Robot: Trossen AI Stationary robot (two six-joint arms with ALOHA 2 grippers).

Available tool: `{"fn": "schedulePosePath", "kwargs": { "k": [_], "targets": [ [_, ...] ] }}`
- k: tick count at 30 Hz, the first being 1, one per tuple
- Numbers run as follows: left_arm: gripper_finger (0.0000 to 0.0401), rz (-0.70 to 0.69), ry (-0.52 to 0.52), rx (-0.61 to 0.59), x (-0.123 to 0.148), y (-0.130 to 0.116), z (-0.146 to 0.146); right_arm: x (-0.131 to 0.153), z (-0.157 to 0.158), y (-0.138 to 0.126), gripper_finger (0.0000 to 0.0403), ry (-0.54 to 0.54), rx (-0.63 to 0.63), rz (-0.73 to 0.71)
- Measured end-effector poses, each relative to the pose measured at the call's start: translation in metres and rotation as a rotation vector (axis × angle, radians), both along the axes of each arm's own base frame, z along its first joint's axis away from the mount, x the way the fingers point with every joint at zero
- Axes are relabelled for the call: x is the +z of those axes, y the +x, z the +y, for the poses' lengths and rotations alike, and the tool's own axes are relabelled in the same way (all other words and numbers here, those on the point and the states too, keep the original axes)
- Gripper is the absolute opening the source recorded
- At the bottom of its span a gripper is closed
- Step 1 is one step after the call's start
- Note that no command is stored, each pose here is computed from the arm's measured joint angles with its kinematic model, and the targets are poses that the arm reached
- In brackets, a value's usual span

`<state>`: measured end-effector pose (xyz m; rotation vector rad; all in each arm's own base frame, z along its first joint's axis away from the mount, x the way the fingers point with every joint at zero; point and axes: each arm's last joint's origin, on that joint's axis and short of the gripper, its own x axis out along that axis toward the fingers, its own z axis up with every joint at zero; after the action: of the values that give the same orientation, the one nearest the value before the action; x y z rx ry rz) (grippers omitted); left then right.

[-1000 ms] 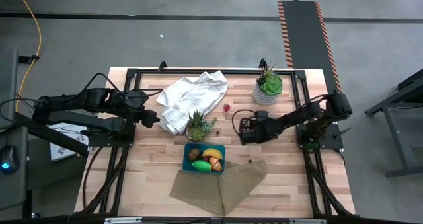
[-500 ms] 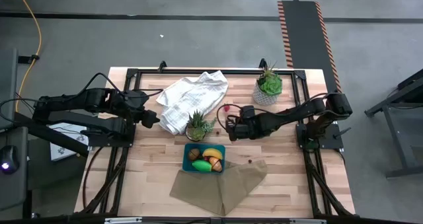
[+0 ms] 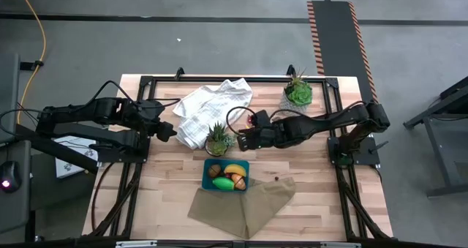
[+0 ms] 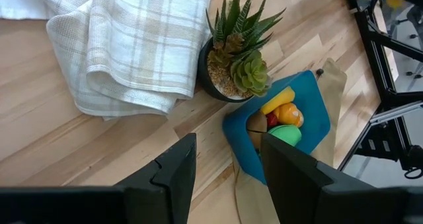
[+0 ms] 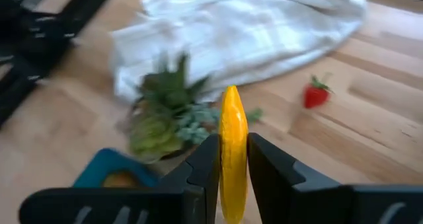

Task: Pick and placing Produce into tupperware
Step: Put the small corn into the blue bin

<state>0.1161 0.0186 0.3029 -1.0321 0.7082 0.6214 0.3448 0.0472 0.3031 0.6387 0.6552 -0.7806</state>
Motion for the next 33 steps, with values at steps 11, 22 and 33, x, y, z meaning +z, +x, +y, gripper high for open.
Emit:
{"fn": "schedulePosePath", "kwargs": {
  "k": [11,22,33],
  "targets": [
    [0.0156,0.000,0.000,0.000,0.000,0.000,0.000,0.042,0.019,0.005,0.0066,0.026,0.333,-0.037],
    [0.0156,0.000,0.000,0.001,0.000,0.000,0.000,0.048,0.029,0.009,0.0066,0.103,0.650,-0.076],
    [0.0156,0.001,0.002,0.003,0.000,0.000,0.000,0.033,0.035,0.024,0.0066,0.112,0.715,-0.061]
  ]
}}
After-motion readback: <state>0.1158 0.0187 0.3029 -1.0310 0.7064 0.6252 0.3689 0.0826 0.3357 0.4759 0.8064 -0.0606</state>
